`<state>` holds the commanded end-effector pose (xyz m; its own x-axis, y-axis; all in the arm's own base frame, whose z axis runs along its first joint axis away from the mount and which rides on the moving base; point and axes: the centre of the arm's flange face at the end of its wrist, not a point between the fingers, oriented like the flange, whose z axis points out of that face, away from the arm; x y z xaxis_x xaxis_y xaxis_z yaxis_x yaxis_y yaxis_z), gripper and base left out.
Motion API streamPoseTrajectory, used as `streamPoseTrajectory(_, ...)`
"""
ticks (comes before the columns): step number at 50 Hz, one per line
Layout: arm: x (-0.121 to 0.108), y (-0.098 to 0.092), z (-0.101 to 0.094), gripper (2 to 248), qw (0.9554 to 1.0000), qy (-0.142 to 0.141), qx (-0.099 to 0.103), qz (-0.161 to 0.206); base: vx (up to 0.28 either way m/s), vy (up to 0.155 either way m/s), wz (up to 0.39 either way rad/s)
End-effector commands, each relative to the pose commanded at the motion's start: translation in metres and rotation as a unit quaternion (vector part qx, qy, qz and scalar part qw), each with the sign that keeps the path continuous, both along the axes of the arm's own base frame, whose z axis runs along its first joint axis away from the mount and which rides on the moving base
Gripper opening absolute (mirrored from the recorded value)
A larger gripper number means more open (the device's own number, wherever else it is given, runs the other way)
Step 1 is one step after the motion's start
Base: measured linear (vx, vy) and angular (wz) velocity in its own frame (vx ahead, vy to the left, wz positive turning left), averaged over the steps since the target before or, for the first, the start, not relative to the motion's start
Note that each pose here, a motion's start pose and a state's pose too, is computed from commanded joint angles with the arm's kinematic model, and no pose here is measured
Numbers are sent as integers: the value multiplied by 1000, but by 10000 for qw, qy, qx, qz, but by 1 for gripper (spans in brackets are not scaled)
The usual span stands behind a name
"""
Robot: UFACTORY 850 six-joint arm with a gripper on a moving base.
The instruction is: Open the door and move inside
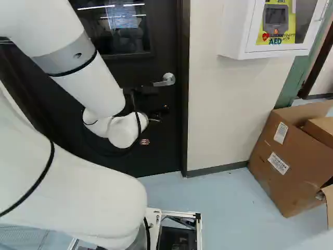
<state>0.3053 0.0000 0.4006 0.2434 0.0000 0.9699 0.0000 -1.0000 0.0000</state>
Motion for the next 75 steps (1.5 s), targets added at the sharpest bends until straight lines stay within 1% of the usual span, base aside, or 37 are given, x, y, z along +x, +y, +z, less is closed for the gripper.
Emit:
streamPoseTrajectory(33,17,1,33,247,9991,-423,-18,34,0,0,0)
streamPoseTrajectory(56,28,1,56,247,9975,-704,-29,51,0,0,0)
streamPoseTrajectory(75,43,1,76,247,9958,-913,-33,54,0,0,0)
